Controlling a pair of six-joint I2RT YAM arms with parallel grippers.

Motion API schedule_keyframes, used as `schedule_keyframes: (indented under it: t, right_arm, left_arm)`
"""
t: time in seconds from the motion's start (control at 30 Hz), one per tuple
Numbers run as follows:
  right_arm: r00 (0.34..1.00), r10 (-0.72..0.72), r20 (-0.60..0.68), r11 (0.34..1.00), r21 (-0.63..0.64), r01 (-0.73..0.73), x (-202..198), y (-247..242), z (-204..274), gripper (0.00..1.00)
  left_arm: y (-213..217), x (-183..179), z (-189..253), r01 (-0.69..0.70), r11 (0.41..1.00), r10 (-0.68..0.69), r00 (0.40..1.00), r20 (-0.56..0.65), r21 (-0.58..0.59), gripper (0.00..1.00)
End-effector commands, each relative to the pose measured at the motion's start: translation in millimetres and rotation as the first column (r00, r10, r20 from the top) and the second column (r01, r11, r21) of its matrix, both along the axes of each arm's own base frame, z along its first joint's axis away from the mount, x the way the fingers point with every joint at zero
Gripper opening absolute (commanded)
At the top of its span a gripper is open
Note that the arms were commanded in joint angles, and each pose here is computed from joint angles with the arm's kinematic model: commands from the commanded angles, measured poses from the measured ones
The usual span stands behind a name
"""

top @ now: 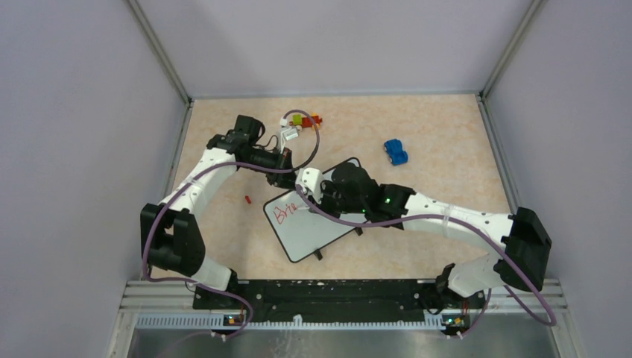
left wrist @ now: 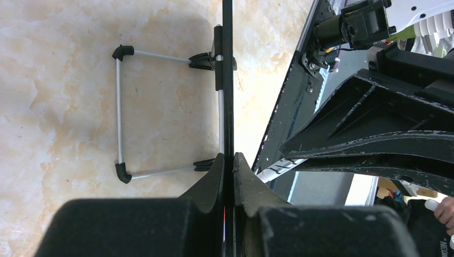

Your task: Write a sentence on the whiteboard

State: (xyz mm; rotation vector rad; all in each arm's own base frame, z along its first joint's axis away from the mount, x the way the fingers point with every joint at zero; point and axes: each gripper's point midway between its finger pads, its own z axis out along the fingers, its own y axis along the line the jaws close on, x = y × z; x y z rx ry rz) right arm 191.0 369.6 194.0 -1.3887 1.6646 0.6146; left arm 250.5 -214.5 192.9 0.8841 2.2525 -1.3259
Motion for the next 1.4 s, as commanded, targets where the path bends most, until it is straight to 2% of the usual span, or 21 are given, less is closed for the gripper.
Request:
schedule_keyframes:
  t: [0.0, 0.27, 0.57, 0.8, 0.97, 1.37]
  right_arm:
    - [1.000, 0.026, 0.002, 1.000, 0.005, -0.026, -8, -3, 2, 0.00]
    - [0.998, 0.060, -0.007, 0.998, -0.002, -0.060, -19, 5, -3, 0.00]
    - [0.997, 0.074, 0.019, 0.996, 0.055, -0.075, -18, 21, 25, 0.00]
    - [0.998, 0.014, 0.061, 0.994, 0.109, -0.021, 1, 5, 57, 0.00]
    - [0.996, -0.035, 0.087, 0.995, 0.093, 0.027, 14, -1, 55, 0.00]
    - [0.994, -0.040, 0.098, 0.994, 0.109, 0.029, 19, 5, 62, 0.00]
  left_arm:
    - [-2, -11, 6, 0.028, 0.999, -0.029, 1.000, -0.005, -0.023, 0.00]
    - [-2, -11, 7, 0.026, 0.999, -0.026, 1.000, -0.002, -0.022, 0.00]
    - [-2, -12, 7, 0.026, 0.999, -0.026, 1.000, -0.002, -0.024, 0.00]
    - [-2, -13, 7, 0.028, 0.999, -0.028, 1.000, -0.002, -0.026, 0.00]
    - [-2, -11, 7, 0.027, 0.999, -0.027, 1.000, -0.007, -0.026, 0.00]
    - [-2, -11, 7, 0.028, 0.999, -0.028, 1.000, -0.008, -0.024, 0.00]
